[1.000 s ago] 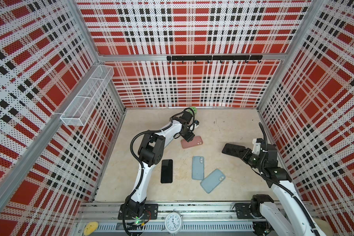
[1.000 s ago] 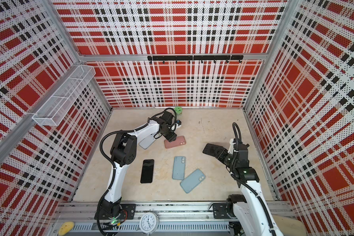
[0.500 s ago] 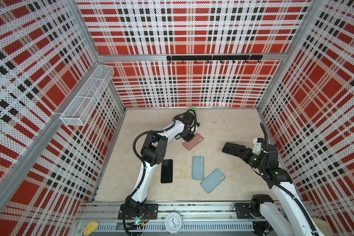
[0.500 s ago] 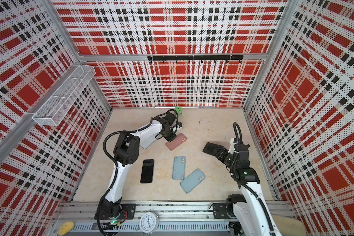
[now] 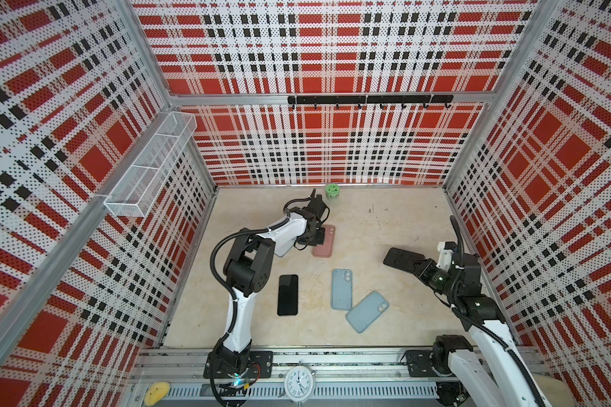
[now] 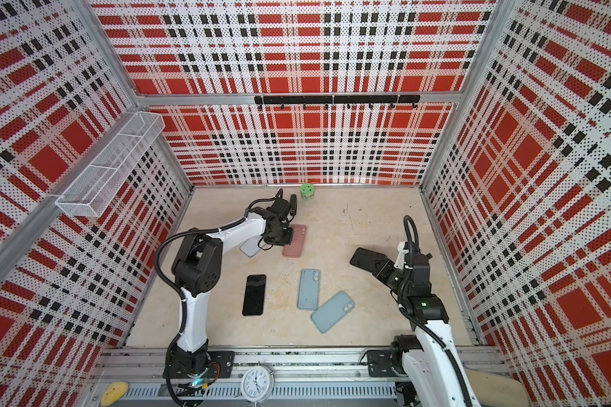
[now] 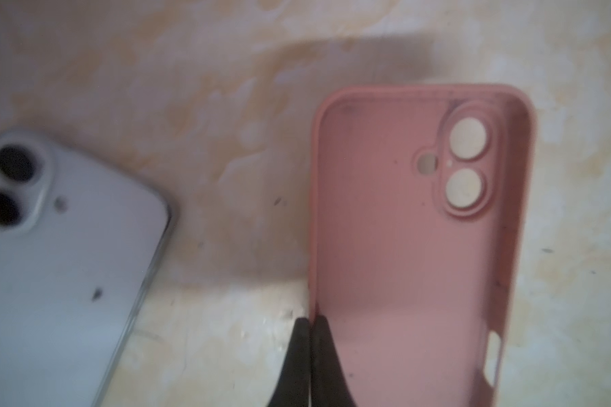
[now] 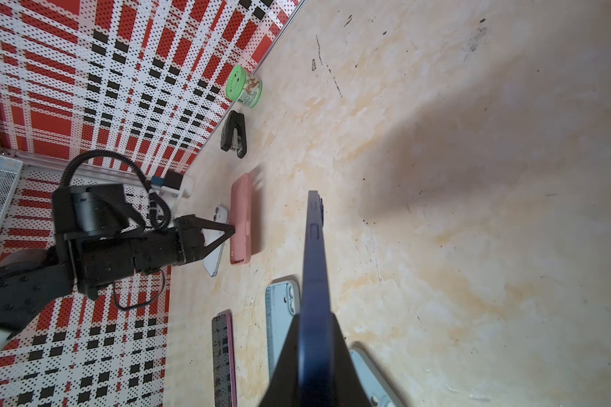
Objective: Put the phone into the phone case
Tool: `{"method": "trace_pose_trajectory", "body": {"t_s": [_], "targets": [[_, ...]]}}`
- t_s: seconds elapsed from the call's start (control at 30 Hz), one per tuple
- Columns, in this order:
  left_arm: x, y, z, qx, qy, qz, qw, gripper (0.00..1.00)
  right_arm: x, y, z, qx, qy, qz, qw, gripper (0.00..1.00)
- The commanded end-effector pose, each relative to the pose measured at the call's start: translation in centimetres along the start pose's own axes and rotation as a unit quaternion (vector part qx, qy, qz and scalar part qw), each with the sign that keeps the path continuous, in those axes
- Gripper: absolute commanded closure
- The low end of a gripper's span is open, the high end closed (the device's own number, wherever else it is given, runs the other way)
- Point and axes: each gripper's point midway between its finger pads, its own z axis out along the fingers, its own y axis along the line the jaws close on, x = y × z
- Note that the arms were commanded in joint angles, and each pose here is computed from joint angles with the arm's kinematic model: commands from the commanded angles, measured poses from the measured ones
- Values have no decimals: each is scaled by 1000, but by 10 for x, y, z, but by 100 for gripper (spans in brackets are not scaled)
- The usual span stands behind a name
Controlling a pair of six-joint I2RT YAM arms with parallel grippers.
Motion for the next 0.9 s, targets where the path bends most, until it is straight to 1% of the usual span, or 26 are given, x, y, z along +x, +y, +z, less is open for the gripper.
{"method": "trace_pose_trajectory", "body": {"t_s": [0.0,0.07,0.13,0.2,0.3,0.4,0.53,0.57,0.63,0.7,0.87], "targets": [[-31,-16,-29,43,-104,-202,973,100,-16,19,-4,-39,-34,-16,998,100],[-31,-25,-35,40,-127,-249,959,100,-15,18,-3,-41,-34,-15,998,100],[-27,-36,-38,34,-136,-300,944,100,-15,20,-4,-45,-35,-16,998,100],[-17,-45,-32,26,-121,-352,928,100,-15,21,-5,-46,-36,-17,998,100],[3,-51,-18,4,-82,-425,902,100,-16,22,-8,-46,-38,-20,998,100],[18,-57,-7,-8,-71,-472,879,100,-16,24,-10,-49,-41,-23,998,100],[27,-67,0,-13,-74,-504,861,100,-17,25,-10,-52,-41,-23,998,100],[31,-70,3,-14,-67,-515,855,100,-17,25,-10,-51,-39,-24,998,100],[42,-67,8,-40,-43,-533,844,100,-17,25,-9,-52,-39,-24,998,100],[50,-65,10,-63,-31,-537,841,100,-16,25,-8,-52,-37,-25,998,100],[50,-69,16,-62,-35,-549,832,100,-17,25,-5,-55,-35,-25,998,100]]}}
